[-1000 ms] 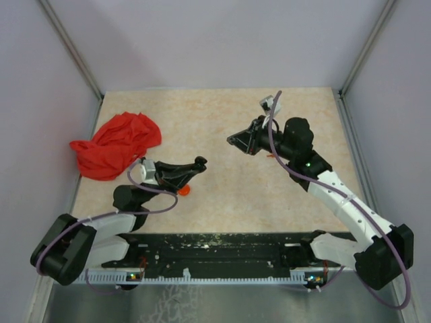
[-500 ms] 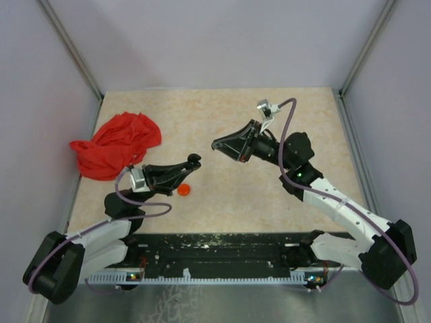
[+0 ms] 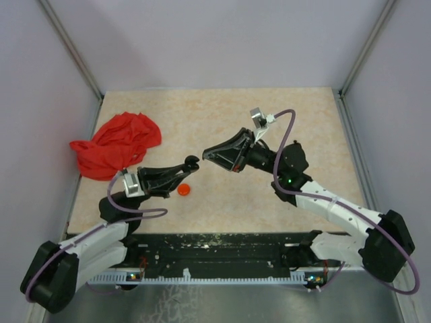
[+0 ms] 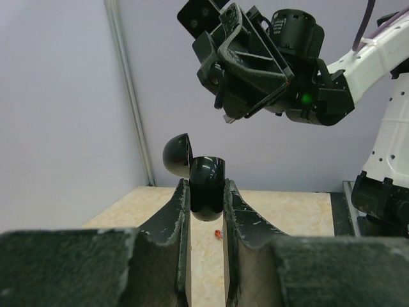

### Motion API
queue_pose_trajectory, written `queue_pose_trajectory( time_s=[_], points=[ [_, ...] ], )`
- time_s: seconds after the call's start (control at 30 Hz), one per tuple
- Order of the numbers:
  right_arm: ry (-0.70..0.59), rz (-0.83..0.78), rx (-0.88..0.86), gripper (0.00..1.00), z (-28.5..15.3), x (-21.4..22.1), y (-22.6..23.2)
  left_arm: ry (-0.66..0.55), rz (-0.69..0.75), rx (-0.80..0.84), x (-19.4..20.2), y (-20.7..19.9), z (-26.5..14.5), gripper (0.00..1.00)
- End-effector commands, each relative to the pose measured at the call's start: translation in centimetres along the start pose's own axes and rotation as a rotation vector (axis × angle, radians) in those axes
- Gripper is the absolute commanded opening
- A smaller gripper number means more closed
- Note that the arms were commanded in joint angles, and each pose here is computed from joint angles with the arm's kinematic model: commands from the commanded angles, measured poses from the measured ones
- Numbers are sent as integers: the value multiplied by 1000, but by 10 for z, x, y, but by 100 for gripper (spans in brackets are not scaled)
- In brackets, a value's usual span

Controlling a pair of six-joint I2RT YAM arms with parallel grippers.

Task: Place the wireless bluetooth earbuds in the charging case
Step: Place the earbud in the charging case.

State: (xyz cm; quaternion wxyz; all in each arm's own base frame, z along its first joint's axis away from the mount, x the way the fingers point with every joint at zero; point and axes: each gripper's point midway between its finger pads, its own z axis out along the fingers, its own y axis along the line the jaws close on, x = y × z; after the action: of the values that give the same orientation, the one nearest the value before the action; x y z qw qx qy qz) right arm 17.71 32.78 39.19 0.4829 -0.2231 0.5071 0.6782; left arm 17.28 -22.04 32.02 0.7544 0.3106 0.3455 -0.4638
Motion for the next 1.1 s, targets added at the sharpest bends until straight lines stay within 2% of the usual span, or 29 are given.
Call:
queue_pose_trajectory(
  time_s=[0.0,0.53,1.07],
  points=[
    [-54,-46,-90,2,2,-6,20,-229,173,124,-68,-26,6,0],
    [-84,-10,-164,2,8,13,27,-258,150,140,-80,-30,10,0],
    [-82,7,-154,1,13,26,16,-273,127,146,-86,-33,10,0]
  ],
)
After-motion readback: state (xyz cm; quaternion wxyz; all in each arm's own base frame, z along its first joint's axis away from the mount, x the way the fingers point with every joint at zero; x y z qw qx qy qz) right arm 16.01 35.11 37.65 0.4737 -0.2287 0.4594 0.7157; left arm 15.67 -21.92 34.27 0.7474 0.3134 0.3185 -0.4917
